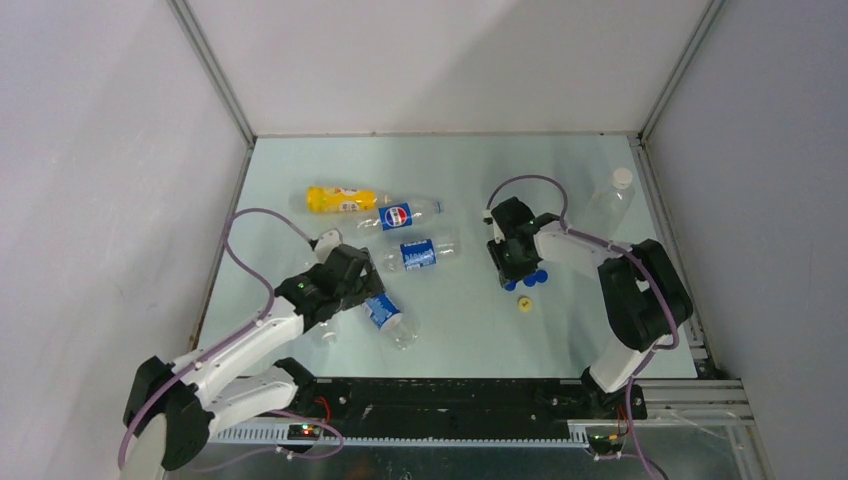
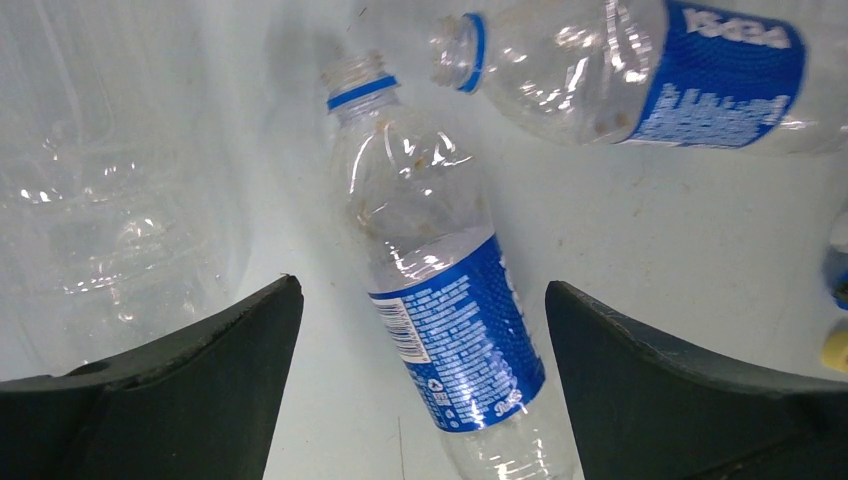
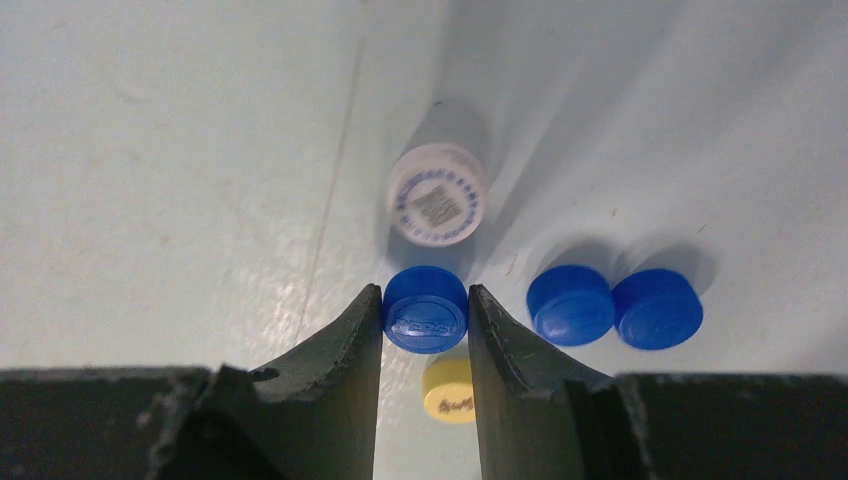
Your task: Screw on the bottle caps
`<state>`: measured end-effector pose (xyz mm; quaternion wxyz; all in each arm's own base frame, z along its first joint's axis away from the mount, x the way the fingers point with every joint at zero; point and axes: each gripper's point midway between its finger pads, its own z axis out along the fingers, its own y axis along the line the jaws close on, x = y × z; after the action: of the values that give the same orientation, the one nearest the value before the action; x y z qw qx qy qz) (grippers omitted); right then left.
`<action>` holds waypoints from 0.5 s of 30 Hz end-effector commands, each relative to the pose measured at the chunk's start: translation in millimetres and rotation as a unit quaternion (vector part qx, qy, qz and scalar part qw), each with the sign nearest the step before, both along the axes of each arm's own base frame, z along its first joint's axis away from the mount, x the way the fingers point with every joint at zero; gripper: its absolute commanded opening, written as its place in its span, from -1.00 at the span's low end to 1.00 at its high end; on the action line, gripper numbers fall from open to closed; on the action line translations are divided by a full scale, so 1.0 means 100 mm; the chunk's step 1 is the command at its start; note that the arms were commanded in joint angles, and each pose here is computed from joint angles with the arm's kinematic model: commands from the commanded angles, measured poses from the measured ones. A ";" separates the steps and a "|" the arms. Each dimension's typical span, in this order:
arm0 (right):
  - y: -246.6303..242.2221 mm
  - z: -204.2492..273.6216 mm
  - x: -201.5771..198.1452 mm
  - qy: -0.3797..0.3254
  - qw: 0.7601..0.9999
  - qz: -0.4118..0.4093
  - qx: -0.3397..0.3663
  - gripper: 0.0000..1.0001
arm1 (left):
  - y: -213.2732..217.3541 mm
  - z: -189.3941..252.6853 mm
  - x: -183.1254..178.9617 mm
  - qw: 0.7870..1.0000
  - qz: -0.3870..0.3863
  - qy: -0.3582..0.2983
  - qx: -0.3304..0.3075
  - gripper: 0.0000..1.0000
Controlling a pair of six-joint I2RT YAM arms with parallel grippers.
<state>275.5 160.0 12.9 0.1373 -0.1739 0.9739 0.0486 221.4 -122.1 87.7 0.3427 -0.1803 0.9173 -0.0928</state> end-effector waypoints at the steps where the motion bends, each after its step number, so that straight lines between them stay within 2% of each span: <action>1: 0.18 0.39 -0.01 -0.032 0.998 0.029 0.037 -0.63 | 0.01 -0.04 0.01 0.999 0.034 0.026 0.000 0.94; 7: 0.29 0.72 -0.11 -0.067 0.994 0.054 0.070 -0.65 | -0.12 -0.15 -0.02 0.996 0.053 0.068 -0.024 0.91; 15: 0.40 0.91 -0.26 -0.087 0.988 0.081 0.101 -0.66 | -0.29 -0.34 -0.05 0.992 0.067 0.102 -0.038 0.86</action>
<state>256.0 193.7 90.8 0.2196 -0.2249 0.9415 0.1212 208.6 -132.4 46.9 0.2483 -0.2387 0.9367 -0.0625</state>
